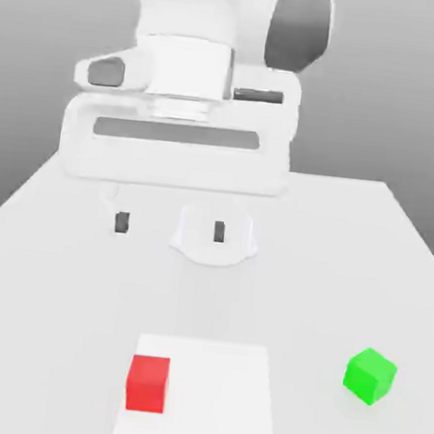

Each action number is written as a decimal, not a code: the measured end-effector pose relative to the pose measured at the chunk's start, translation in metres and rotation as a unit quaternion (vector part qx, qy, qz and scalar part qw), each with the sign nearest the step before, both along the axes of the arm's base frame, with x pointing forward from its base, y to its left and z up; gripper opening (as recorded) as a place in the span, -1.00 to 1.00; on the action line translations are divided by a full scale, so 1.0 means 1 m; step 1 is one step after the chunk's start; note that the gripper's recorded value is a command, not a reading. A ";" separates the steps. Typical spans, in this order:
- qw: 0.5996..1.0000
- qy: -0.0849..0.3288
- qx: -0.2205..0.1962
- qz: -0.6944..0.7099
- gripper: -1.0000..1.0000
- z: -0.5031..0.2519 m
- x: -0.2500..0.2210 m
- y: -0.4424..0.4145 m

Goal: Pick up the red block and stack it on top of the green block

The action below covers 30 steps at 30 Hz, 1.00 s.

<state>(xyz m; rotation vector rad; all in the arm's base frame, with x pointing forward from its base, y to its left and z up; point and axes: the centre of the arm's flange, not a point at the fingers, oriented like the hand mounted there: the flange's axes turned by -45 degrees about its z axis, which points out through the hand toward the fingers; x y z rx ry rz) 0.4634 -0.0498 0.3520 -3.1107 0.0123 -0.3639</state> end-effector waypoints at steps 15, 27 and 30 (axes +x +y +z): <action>0.993 0.116 -0.005 0.000 -1.00 -0.204 -0.040 -0.018; 0.993 0.116 -0.007 0.030 -1.00 -0.143 -0.038 0.001; 0.987 0.115 -0.017 0.112 -1.00 -0.135 -0.035 0.051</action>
